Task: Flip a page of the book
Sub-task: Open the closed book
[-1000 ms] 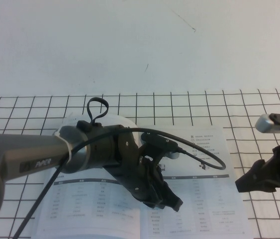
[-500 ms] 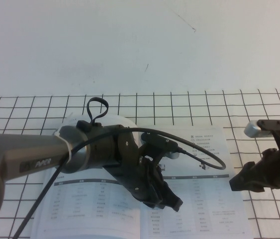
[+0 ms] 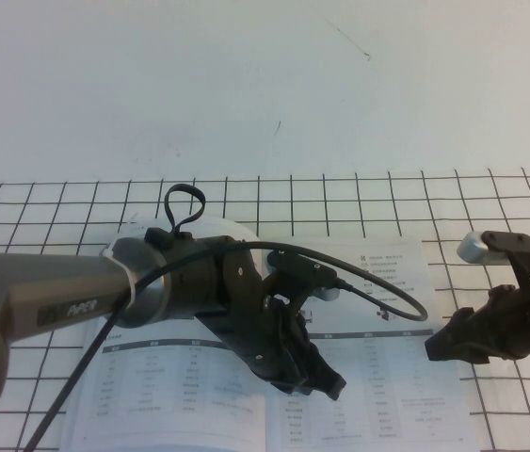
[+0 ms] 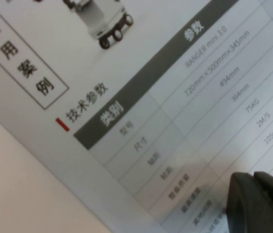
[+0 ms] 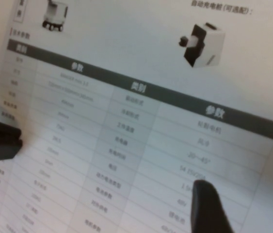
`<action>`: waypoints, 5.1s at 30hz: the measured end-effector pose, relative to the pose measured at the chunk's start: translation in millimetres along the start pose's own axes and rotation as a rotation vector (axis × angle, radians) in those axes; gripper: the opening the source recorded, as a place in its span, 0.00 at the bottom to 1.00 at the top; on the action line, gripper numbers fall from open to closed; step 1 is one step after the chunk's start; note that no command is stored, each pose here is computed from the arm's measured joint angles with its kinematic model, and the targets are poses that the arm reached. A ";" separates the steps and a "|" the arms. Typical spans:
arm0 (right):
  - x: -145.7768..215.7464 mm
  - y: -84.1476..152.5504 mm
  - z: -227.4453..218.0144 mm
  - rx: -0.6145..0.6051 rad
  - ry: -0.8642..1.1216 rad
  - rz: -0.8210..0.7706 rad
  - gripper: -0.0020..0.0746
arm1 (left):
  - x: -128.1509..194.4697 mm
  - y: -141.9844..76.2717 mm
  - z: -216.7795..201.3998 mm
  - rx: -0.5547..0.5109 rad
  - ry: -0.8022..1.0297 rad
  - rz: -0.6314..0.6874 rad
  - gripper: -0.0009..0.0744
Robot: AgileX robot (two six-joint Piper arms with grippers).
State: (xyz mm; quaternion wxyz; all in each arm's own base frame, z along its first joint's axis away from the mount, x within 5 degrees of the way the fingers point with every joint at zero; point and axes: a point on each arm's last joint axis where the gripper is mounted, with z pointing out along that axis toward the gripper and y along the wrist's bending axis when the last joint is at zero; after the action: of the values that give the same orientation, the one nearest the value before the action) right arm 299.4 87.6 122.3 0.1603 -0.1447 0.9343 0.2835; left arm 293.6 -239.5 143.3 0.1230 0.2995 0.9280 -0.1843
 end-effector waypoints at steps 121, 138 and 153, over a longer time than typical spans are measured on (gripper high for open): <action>-44.9 55.8 -31.4 -0.553 -0.055 0.048 0.03 | 29.0 -141.4 -133.7 -0.055 -0.290 0.738 0.01; -46.2 57.3 -32.0 -0.570 -0.066 0.059 0.03 | 74.0 -192.2 -28.9 -0.347 -0.314 0.823 0.01; -45.4 59.5 -33.4 -0.597 -0.061 0.045 0.03 | 78.6 -166.5 23.5 -0.664 -0.298 0.699 0.01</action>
State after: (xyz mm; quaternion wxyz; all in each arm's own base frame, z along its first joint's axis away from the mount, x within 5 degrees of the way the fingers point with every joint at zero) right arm 311.8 124.0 194.7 0.1322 -0.1562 0.8074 0.5534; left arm 134.2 -334.4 140.2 0.3970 0.5074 0.7532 0.1326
